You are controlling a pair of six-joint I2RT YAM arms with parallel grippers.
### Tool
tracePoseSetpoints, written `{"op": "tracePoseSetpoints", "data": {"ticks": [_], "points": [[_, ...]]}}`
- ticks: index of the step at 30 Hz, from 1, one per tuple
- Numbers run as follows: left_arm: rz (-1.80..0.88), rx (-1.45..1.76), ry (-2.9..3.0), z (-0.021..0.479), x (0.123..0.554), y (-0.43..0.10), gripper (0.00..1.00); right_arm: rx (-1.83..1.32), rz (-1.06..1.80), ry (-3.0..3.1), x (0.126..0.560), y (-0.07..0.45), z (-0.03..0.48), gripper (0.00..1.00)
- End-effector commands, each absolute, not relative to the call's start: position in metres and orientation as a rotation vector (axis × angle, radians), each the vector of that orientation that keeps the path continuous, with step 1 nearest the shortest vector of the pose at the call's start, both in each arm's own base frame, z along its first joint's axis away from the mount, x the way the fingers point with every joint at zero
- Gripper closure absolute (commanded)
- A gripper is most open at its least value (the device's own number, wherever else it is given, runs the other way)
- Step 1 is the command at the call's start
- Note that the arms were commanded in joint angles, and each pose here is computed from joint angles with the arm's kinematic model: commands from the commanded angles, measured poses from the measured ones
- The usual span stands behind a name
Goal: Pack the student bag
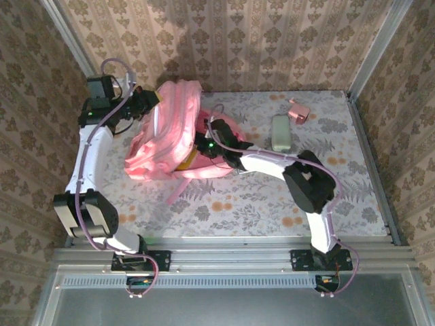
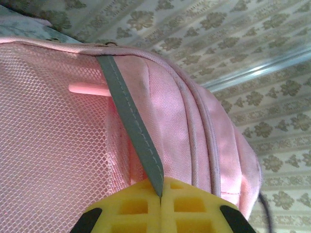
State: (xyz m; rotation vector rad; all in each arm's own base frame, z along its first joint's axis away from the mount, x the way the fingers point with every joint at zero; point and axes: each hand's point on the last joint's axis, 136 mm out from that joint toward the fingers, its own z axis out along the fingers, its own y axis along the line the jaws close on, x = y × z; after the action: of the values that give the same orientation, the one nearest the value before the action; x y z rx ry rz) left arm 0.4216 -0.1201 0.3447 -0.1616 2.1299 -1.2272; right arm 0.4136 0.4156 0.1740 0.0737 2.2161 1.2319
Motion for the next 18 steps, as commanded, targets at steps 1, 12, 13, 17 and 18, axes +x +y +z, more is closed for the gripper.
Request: {"op": "tracePoseSetpoints", "data": {"ticks": [1, 12, 13, 17, 18], "points": [[-1.164, -0.048, 1.951, 0.397, 0.419, -0.114, 1.0, -0.101, 1.155, 2.08, 0.395, 0.392, 0.236, 0.03], [-0.959, -0.083, 2.097, 0.34, 0.422, -0.102, 1.0, -0.134, 0.876, 2.088, 0.334, 0.284, 0.222, 0.07], [-0.955, -0.094, 2.099, 0.337, 0.423, -0.1, 1.0, -0.142, 0.869, 2.085, 0.33, 0.277, 0.221, 0.07], [-0.969, -0.094, 2.078, 0.343, 0.427, -0.1, 1.0, -0.182, 0.903, 2.103, 0.313, 0.262, 0.211, 0.07], [-0.973, -0.086, 2.071, 0.348, 0.429, -0.101, 1.0, -0.194, 0.912, 2.112, 0.31, 0.261, 0.21, 0.07]]}}
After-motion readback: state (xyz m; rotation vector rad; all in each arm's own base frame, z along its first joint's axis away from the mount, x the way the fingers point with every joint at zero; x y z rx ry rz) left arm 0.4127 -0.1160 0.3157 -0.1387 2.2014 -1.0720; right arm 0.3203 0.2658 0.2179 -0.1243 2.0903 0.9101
